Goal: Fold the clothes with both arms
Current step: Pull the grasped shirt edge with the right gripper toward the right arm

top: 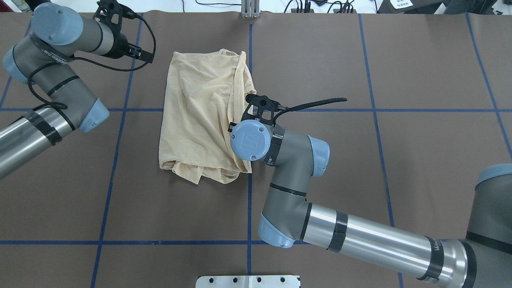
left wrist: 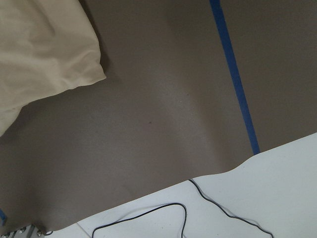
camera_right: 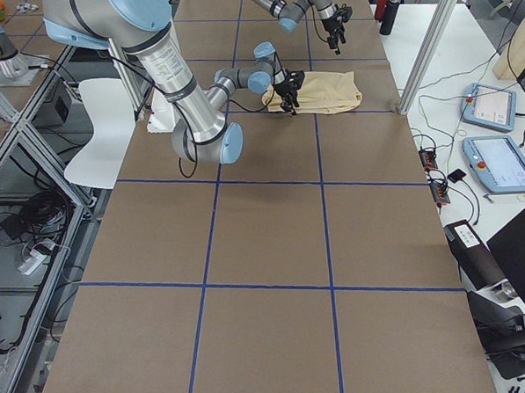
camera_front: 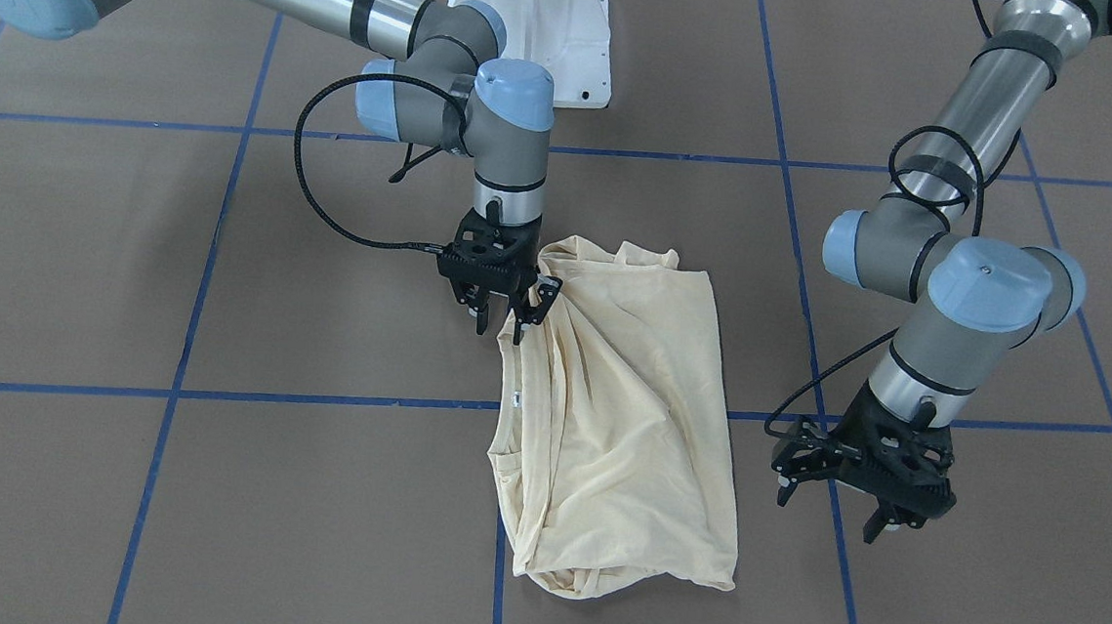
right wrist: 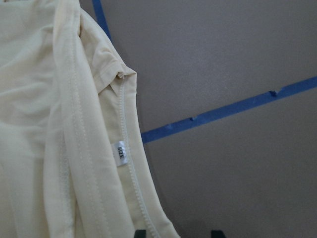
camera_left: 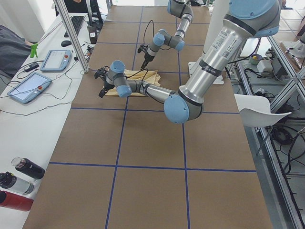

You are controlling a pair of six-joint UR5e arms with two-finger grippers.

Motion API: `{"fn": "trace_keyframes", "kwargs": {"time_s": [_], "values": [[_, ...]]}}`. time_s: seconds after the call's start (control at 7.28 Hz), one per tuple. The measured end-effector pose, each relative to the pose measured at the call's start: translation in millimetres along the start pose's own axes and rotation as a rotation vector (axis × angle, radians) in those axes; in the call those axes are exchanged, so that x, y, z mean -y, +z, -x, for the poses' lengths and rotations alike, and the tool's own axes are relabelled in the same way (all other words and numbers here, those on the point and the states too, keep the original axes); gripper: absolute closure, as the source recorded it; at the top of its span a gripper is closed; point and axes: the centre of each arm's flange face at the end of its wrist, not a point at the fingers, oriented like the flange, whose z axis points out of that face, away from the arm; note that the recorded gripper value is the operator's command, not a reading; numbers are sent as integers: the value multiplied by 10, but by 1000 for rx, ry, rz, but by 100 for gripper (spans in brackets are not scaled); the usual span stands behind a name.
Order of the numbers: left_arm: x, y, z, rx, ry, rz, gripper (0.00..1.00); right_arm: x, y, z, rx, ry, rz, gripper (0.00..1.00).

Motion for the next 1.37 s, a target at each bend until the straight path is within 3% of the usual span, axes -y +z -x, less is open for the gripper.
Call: {"fn": "trace_keyframes", "kwargs": {"time_s": [0.14,0.41,1.1,1.37], "values": [[0,-2,-1,-1,0,-1,0,-16,36,16,2,-1,-2,61],[-2,0,0,-1,0,-1,0,-36,46,83,6,-1,-2,100],[6,-10,-9,-5,-2,-8,0,-82,-27,1,23,-18,9,100],[2,-13,-12,-7,-2,-9,0,-63,-197,-566,49,-59,19,100]]}}
